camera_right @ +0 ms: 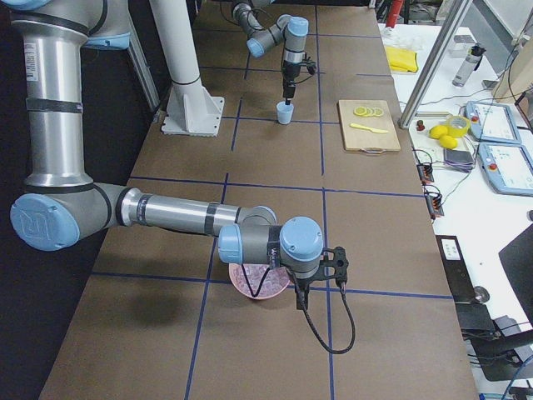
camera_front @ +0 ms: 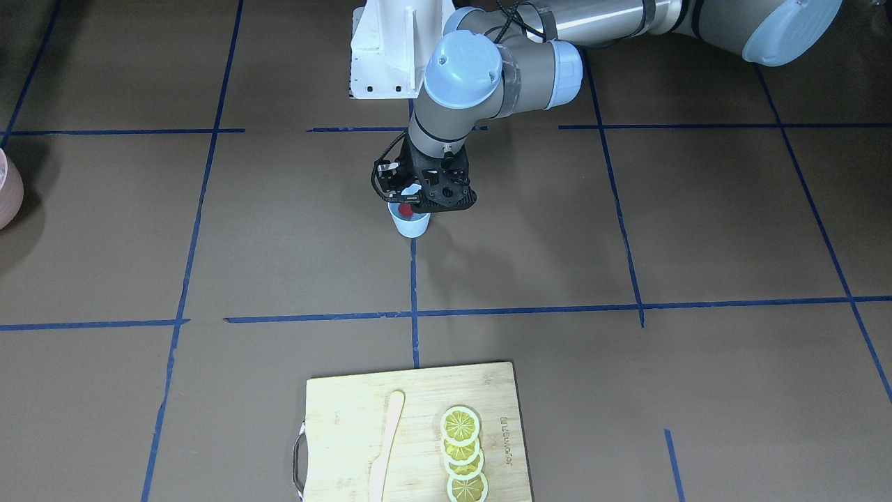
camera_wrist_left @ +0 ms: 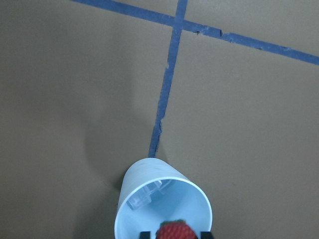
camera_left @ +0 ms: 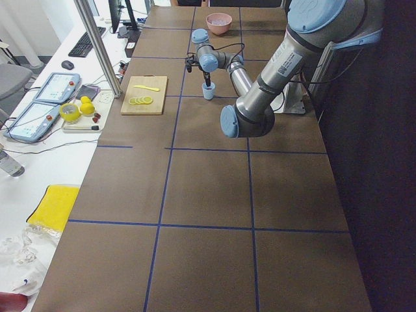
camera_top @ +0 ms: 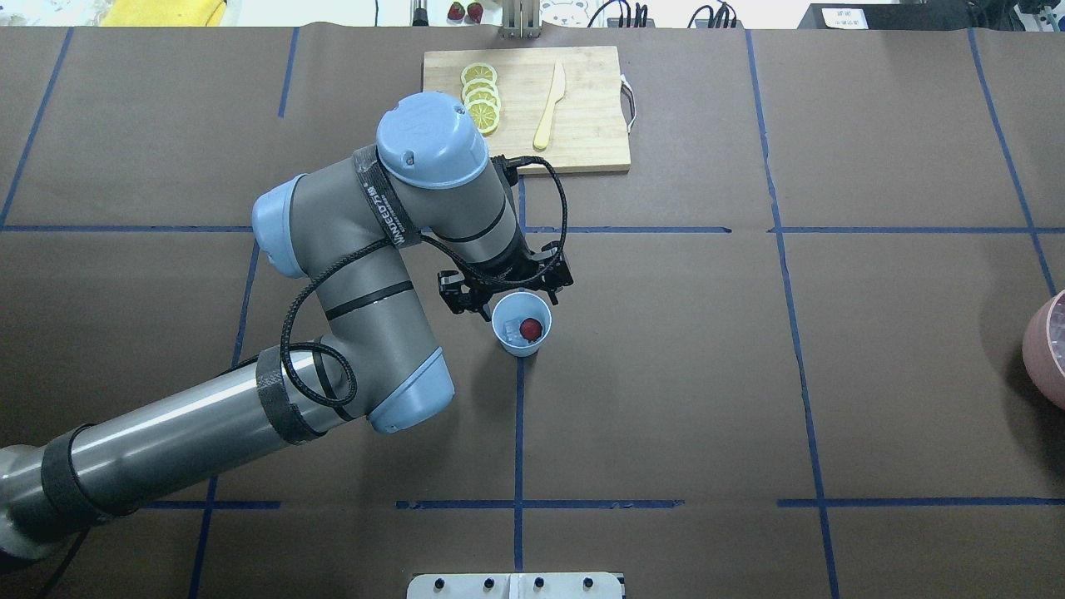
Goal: Put ice and strawberries in cup
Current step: 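Lower the strawberry into the blue cup and open the left gripper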
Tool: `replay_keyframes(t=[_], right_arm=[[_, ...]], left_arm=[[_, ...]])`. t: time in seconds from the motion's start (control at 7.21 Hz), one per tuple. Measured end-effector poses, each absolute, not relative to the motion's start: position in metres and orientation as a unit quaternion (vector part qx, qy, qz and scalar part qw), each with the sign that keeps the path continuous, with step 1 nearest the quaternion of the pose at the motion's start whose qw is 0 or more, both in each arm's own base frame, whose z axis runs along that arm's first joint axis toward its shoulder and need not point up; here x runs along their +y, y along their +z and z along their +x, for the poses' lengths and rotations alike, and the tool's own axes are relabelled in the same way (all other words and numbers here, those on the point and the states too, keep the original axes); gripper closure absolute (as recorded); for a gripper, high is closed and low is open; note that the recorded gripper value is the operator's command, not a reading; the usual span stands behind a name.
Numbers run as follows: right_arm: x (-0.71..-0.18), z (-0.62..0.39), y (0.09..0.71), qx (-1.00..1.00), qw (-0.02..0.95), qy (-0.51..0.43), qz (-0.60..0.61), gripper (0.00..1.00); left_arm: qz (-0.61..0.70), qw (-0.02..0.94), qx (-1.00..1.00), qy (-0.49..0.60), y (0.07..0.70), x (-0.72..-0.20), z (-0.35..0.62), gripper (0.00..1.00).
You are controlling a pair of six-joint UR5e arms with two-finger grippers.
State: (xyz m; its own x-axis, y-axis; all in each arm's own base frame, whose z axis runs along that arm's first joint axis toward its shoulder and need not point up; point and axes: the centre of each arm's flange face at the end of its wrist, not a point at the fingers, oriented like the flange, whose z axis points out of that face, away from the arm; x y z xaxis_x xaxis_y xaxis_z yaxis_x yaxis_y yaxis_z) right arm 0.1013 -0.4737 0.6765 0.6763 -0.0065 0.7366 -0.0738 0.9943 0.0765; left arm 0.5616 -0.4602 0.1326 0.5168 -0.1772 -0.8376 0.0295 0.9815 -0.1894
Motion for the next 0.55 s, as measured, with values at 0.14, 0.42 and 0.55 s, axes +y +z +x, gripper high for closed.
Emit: replay_keyframes(t=[0.14, 0.42, 0.55], right_arm=[[-0.474, 0.101, 0.676, -0.402, 0.914, 0.018, 0.051, 0.00], [-0.474, 0.101, 0.675, -0.401, 0.914, 0.018, 0.052, 0.00], [-0.474, 0.101, 0.675, -0.401, 0.914, 0.018, 0.052, 0.00]], left_arm=[[-0.074, 0.867, 0.489, -0.061, 0.132, -0.461, 0.558, 0.00], [-0.066, 0.868, 0.487, -0.070, 0.142, -0.475, 0.534, 0.00], [-0.059, 0.872, 0.482, -0.071, 0.154, -0.481, 0.516, 0.00]])
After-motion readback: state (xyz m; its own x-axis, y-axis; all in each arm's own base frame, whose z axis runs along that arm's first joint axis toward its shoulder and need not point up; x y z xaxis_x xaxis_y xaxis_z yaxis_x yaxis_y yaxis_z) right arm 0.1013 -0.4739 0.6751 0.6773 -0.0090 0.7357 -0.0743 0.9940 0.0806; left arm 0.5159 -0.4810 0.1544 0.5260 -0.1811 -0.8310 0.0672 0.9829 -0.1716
